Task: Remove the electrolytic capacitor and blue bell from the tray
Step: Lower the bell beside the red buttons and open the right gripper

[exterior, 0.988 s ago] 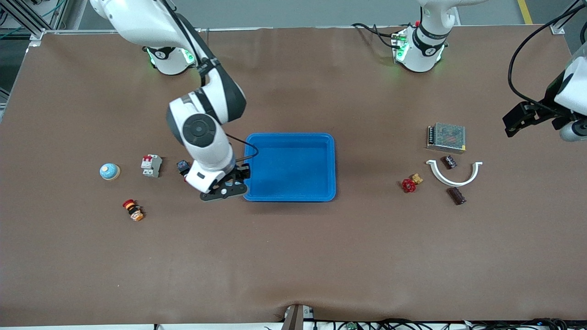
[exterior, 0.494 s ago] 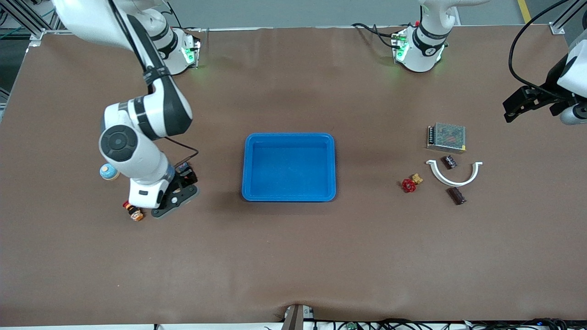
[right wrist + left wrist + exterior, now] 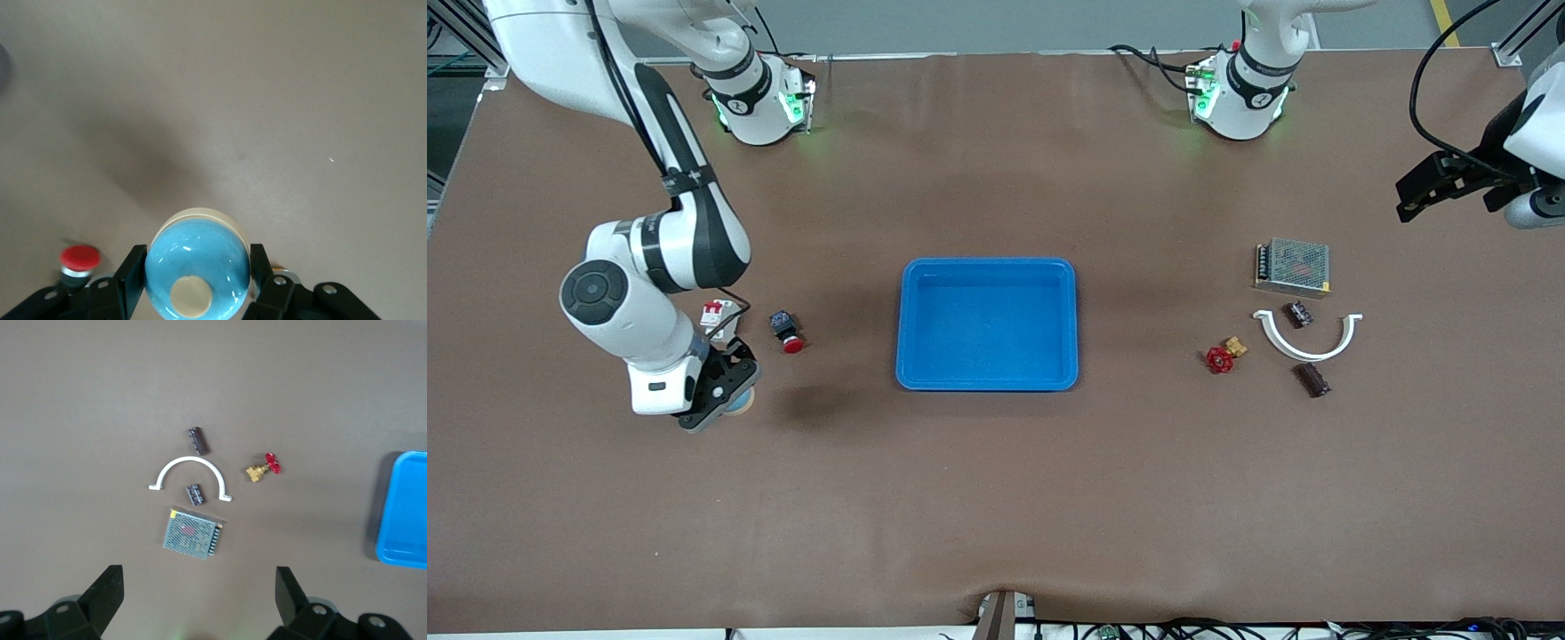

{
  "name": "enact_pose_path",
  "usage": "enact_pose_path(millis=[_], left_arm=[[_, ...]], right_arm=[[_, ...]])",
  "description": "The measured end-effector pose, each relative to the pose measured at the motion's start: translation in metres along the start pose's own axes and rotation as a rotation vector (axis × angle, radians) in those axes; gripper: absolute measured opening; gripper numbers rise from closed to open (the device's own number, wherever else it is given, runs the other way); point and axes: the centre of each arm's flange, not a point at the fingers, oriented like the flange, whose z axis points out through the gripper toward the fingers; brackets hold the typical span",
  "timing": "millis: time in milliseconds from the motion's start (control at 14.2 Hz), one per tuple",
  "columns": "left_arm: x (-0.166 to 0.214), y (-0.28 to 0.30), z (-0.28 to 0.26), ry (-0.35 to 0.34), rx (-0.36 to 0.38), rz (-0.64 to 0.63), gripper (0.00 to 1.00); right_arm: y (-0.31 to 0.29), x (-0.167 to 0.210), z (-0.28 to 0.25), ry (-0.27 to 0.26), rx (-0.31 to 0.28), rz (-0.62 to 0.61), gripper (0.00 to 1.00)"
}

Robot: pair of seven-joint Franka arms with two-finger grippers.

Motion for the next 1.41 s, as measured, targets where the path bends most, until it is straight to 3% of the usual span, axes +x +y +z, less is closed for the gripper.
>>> enact_pose_path(millis=[424,918,1412], left_arm=[[-0.004,0.006,0.001,-0.017,-0.012,0.011,1.0],[-0.006,0.015,0.002,-0.027,-0.038,0.025,1.0],[-0.006,0.015,0.005,-0.033,-0.037,0.025,1.0]], right_arm=[[0.007,-0.01,0.034,0.021,-0.024,-0.077,0.67],[-0.004,-0.018,0.093,-0.026,0.024,-0.134,0.67],[-0.009,-0.03,0.127,-0.058,0.07,-0.115,0.67]])
